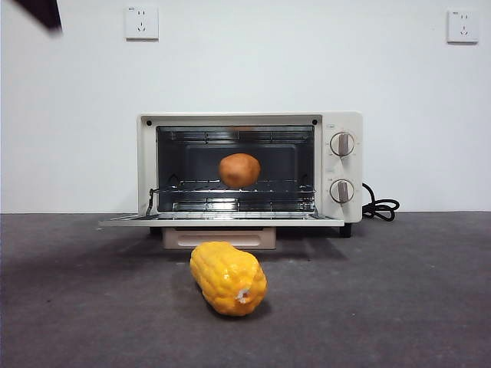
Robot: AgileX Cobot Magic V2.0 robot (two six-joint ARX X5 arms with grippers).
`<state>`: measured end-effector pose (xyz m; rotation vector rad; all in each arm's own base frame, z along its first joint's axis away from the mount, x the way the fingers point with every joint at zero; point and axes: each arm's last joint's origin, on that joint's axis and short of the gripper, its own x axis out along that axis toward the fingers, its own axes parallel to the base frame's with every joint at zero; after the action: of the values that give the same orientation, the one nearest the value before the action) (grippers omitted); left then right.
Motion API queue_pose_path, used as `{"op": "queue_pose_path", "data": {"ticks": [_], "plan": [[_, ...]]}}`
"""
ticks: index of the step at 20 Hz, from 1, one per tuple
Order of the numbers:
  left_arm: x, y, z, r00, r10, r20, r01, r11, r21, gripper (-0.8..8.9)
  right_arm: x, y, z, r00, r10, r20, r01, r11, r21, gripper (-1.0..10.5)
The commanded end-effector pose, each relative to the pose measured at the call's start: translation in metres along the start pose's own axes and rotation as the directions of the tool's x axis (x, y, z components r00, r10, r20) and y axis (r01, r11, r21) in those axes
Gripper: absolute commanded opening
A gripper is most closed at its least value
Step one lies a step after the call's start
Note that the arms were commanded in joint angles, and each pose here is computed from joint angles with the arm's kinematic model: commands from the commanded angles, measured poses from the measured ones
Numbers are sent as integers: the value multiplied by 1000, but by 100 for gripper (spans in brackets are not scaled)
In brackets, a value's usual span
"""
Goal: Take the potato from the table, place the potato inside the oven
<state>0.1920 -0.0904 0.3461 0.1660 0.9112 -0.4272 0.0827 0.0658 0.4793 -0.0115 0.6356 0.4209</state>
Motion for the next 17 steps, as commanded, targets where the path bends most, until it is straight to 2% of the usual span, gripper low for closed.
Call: {"op": "queue_pose_path", "data": {"ticks": [1,3,6,8,12,17], "plan": [[37,12,-17,997,-71,-36,66,992,-110,-6,-13,-5,-8,1000,2,12,-2,1000,4,26],[61,26,-26,991,-133,-32,123,971,-206,-6,-28,-10,-14,998,16,54,-17,1000,17,23],[84,57,-23,981,-195,7,184,909,-374,-6,-45,-16,-22,994,31,100,-34,999,27,23],[100,74,-23,979,-206,2,183,864,-470,-6,-52,-19,-27,992,37,124,-41,999,31,23],[128,92,-31,973,-218,-72,143,820,-554,-6,-57,-21,-30,990,41,138,-46,998,33,24],[157,100,-31,951,-304,-49,204,740,-641,-6,-57,-21,-29,990,41,138,-46,998,33,24]]}}
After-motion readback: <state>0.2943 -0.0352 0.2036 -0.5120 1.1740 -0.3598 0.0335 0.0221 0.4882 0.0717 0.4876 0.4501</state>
